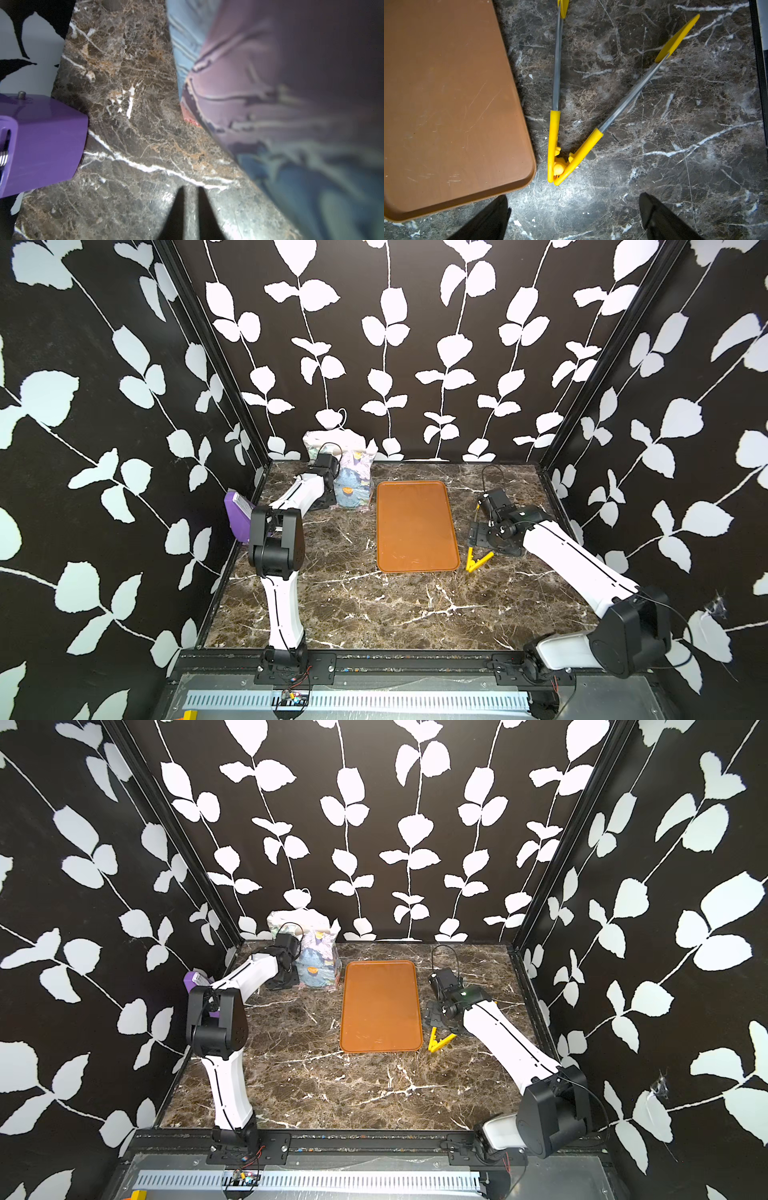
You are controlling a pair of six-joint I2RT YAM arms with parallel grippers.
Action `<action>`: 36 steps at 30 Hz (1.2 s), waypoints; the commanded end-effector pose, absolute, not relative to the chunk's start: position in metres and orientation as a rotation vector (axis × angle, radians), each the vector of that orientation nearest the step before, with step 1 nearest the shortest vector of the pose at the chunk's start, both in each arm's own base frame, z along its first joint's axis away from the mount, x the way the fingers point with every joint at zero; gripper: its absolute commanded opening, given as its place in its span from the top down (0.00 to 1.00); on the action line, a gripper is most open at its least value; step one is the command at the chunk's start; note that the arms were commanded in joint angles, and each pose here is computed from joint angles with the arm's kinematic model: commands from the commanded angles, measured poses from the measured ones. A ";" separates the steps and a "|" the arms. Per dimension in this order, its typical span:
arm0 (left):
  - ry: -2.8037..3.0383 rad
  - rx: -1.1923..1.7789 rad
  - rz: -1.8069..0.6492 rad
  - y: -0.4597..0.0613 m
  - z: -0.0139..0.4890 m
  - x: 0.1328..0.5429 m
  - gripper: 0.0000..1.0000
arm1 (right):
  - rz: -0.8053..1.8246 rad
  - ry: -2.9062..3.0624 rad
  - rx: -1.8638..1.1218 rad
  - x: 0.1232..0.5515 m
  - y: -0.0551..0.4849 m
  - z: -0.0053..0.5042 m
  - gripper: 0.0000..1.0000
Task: Pack bread into a paper bag
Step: Move the paper bag to the center of the board, then reset both arms
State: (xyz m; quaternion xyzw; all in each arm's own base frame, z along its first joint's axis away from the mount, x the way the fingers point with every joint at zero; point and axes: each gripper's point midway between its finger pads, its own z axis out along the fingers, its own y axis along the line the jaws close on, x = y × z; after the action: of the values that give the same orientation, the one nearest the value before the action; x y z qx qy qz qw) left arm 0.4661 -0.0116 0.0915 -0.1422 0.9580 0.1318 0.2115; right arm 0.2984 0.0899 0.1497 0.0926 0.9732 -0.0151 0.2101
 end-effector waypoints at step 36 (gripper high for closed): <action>1.832 0.179 0.200 -0.020 0.123 0.383 0.01 | -0.317 1.873 -0.073 0.366 0.003 0.125 0.01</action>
State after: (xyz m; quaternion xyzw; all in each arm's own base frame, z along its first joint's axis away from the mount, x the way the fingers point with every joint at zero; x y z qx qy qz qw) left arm 0.3725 -0.0195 0.1019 0.0840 0.8275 0.0973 0.5466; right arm 0.3399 -0.0023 0.0825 -0.0360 0.8548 -0.1586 0.4928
